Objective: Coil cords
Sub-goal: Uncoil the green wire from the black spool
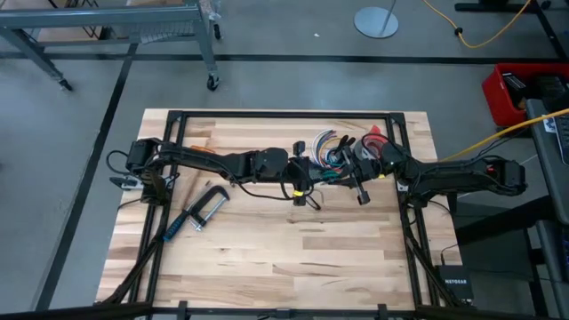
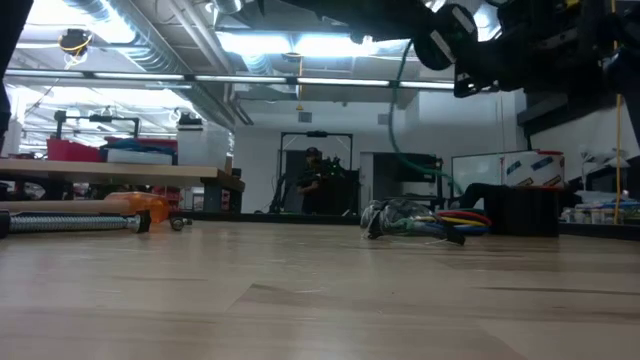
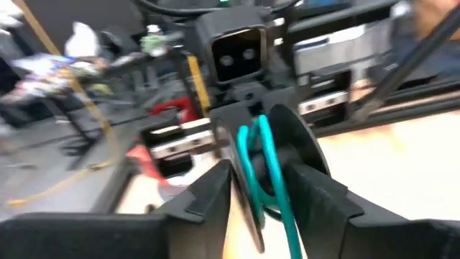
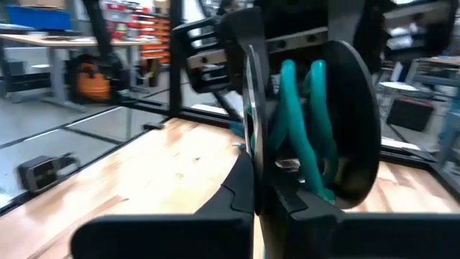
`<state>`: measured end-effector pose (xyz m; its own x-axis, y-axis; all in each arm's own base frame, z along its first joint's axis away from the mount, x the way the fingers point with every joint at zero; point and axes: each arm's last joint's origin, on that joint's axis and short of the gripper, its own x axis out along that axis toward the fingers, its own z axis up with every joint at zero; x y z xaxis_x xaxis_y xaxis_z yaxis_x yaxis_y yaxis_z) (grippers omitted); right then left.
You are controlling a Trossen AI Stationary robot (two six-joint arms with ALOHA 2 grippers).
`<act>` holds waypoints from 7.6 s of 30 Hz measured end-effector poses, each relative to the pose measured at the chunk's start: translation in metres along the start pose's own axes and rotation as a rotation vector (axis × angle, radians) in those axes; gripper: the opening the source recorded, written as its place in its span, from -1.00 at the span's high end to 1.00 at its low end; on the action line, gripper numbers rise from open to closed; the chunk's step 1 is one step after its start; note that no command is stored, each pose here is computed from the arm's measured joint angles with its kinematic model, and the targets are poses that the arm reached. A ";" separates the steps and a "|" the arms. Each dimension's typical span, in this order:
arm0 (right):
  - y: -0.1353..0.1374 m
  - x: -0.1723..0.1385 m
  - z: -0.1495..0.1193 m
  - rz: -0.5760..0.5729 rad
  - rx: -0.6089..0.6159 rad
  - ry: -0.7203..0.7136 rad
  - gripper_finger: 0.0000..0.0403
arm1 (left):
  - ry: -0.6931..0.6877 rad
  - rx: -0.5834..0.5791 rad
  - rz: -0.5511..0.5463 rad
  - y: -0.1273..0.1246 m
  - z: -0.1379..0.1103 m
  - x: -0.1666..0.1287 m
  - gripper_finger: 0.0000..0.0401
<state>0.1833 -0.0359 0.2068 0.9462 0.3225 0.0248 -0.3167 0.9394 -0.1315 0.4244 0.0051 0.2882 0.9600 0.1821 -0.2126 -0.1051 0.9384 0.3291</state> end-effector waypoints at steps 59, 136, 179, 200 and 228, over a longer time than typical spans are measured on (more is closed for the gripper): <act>0.001 0.000 -0.005 0.012 0.024 0.051 0.99 | 0.148 0.107 0.202 -0.007 0.007 -0.019 0.98; -0.038 -0.023 -0.012 -0.492 -0.049 0.513 0.99 | 0.557 -0.067 -0.072 -0.013 -0.021 -0.054 0.99; -0.044 -0.018 0.009 -0.479 -0.164 0.290 0.99 | 0.869 -0.208 0.147 0.035 -0.087 -0.067 0.99; -0.027 -0.024 -0.011 0.046 0.085 0.320 0.99 | 0.557 -0.116 0.189 0.020 -0.059 -0.050 0.99; -0.023 -0.028 -0.020 0.044 0.161 0.411 0.99 | 0.245 0.249 0.731 0.038 0.005 -0.055 0.99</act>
<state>0.1657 -0.0683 0.1896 0.8689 0.3201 -0.3776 -0.3326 0.9425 0.0337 0.3692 0.0290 0.3173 0.5834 0.8106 -0.0505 -0.5956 0.4693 0.6520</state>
